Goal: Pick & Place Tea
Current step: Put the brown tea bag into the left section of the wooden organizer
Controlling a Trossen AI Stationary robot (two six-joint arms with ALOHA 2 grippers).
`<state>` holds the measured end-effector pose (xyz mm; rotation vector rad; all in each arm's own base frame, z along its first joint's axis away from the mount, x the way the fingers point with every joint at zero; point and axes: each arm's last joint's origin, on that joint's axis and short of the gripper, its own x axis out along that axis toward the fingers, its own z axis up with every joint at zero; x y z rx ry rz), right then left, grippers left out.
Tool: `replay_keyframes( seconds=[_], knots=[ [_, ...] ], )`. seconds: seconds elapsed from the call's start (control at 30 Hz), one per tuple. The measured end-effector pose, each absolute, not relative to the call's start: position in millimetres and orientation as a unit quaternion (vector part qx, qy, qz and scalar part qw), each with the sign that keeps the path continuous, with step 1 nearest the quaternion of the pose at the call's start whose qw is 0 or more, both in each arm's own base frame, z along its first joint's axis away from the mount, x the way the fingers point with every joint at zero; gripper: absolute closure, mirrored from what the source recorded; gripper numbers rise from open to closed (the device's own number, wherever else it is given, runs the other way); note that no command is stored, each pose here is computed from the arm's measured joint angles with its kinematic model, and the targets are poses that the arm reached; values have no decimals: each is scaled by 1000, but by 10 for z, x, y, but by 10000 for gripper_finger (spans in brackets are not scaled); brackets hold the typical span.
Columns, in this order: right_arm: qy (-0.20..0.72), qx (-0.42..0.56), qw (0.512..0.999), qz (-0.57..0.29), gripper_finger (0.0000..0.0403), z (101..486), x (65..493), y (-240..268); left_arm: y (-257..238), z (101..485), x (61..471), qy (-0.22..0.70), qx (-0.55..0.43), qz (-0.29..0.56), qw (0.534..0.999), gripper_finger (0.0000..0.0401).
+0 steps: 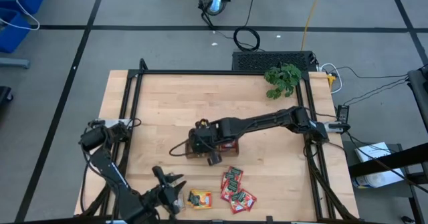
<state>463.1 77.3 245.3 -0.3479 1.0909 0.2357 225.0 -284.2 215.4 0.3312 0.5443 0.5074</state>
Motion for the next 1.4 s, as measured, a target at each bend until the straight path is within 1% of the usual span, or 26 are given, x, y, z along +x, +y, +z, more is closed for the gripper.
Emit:
replay_keyframes(
  seconds=[0.1, 0.17, 0.23, 0.33, 0.5, 0.57, 0.63, 0.73, 0.83, 0.93, 1.0, 1.07, 1.17, 1.27, 1.33, 1.4],
  knots=[
    [509, -205, 828, 116, 403, 2463, 4597, 937, -2828, 2199, 2279, 268, 166, 240, 918, 271],
    [504, -253, 820, 97, 403, 2482, 4560, 1071, -2815, 2241, 2270, 266, 160, 240, 920, 269],
    [500, -292, 812, 75, 403, 2486, 4525, 1192, -2804, 2290, 2259, 262, 155, 238, 922, 257],
    [495, -309, 809, 70, 403, 2488, 4482, 1333, -2792, 2323, 2253, 262, 157, 237, 922, 221],
    [487, -306, 814, 80, 403, 2523, 4411, 1509, -2649, 2429, 2358, 274, 187, 241, 912, 141],
    [487, -299, 817, 80, 403, 2592, 4358, 1536, -2562, 2491, 2432, 290, 200, 238, 905, 112],
    [484, -286, 824, 73, 403, 2678, 4311, 1540, -2465, 2579, 2486, 312, 220, 225, 896, 89],
    [490, -271, 826, 67, 403, 2786, 4223, 1508, -2287, 2780, 2487, 338, 257, 203, 882, 69],
    [484, -253, 835, 73, 403, 2841, 4141, 1495, -2050, 3134, 2332, 332, 246, 198, 889, 66],
    [482, -246, 837, 83, 403, 2824, 4041, 1471, -1774, 3521, 2087, 306, 222, 190, 906, 76],
    [473, -243, 843, 82, 403, 2801, 3984, 1451, -1594, 3690, 1908, 280, 200, 172, 923, 86],
    [465, -241, 848, 81, 403, 2800, 3906, 1417, -1427, 3766, 1789, 254, 175, 133, 942, 99],
    [439, -231, 865, 75, 403, 2857, 3794, 1345, -1192, 3695, 1769, 191, 143, 33, 970, 117],
    [410, -216, 883, 68, 403, 2890, 3681, 1268, -981, 3446, 1792, 102, 120, -70, 985, 131],
    [400, -213, 889, 68, 403, 2883, 3619, 1191, -869, 3229, 1782, 62, 101, -97, 988, 137],
    [397, -203, 892, 71, 403, 2874, 3599, 1078, -799, 2982, 1767, 52, 67, -98, 992, 139]
  ],
)
